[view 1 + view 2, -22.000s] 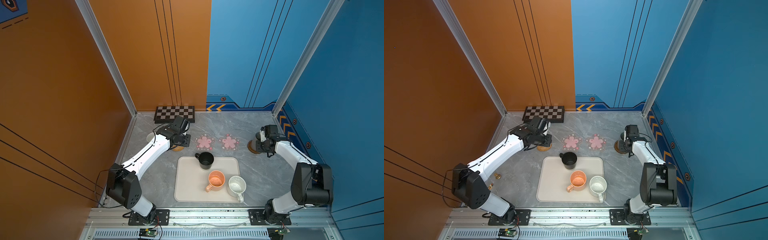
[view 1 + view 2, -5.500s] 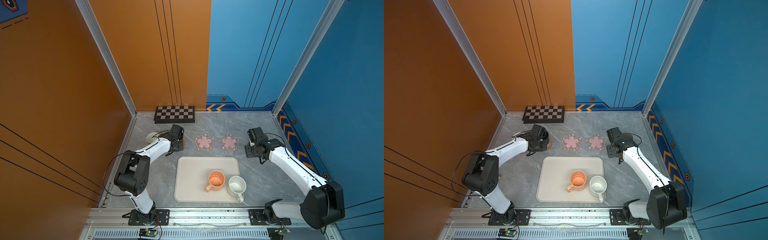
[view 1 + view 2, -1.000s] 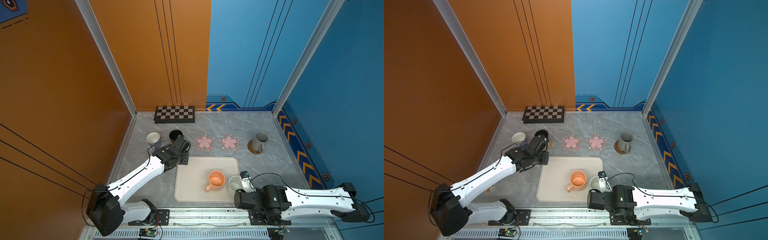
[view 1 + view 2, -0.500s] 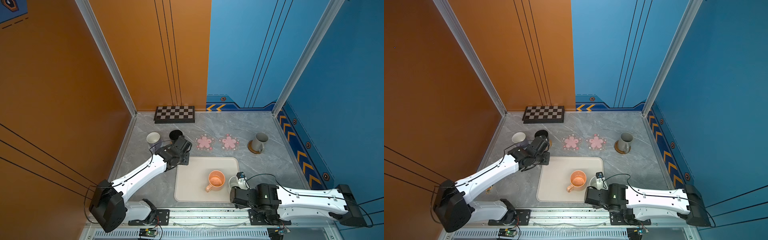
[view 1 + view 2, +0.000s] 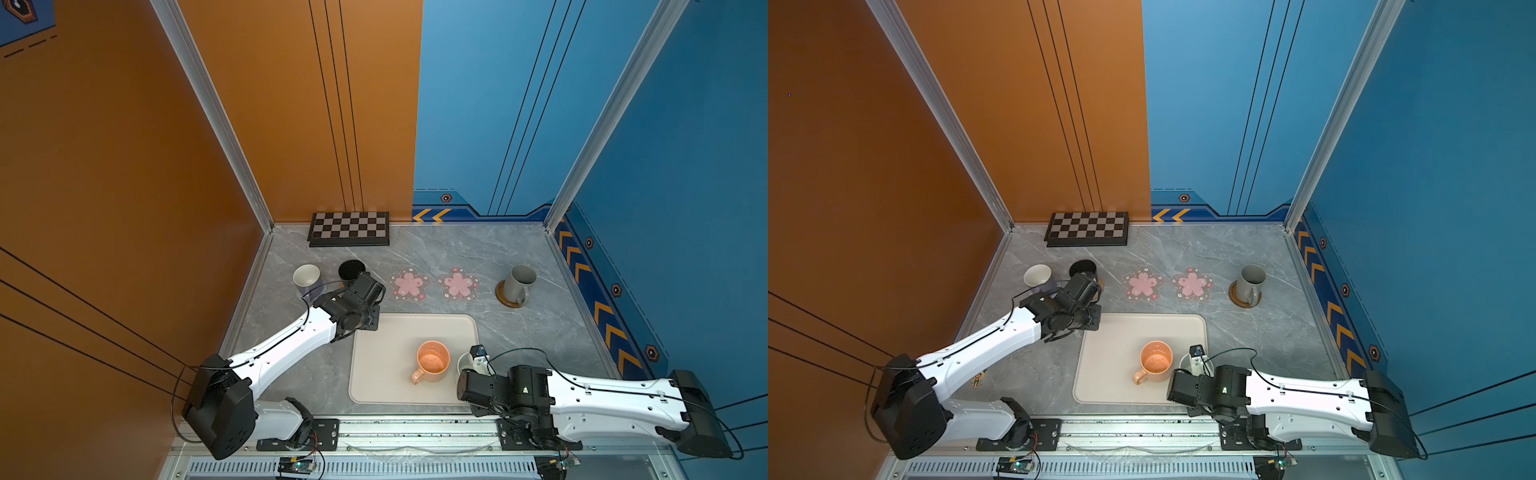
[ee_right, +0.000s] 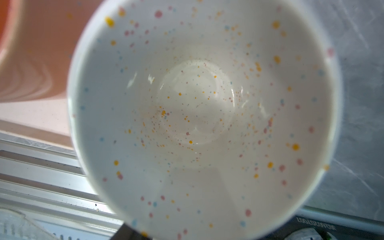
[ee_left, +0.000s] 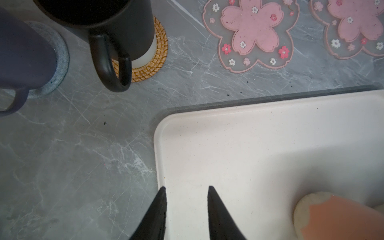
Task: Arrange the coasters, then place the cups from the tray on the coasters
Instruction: 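Close right gripper on the white speckled mug rim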
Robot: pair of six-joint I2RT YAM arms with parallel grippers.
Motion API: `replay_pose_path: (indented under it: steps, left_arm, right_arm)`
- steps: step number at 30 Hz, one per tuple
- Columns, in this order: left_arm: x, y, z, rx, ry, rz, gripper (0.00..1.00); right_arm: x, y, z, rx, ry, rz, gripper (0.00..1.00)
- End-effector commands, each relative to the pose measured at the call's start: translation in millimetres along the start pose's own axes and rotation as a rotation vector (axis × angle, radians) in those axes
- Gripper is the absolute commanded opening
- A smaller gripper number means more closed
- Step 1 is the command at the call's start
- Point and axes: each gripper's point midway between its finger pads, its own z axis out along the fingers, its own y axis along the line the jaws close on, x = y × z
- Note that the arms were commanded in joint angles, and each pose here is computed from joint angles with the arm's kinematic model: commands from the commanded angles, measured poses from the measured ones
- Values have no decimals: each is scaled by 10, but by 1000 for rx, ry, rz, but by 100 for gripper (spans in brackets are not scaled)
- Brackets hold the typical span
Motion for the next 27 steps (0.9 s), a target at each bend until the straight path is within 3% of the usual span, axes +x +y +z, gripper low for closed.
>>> replay_pose_path:
  steps: [1, 14, 24, 27]
  left_arm:
    - [-40, 21, -15, -10, 2, -11, 35]
    - [-47, 15, -1, -8, 3, -14, 35]
    - [-61, 16, 0, -11, -3, -21, 35]
    - [-68, 12, -2, -6, -9, -31, 35]
  right_arm:
    - [-9, -34, 13, 8, -4, -6, 46]
    - [-11, -110, 58, 31, -8, 24, 23]
    - [-121, -101, -5, 35, -55, 27, 0]
    - [-202, -116, -80, 44, -90, 17, 0]
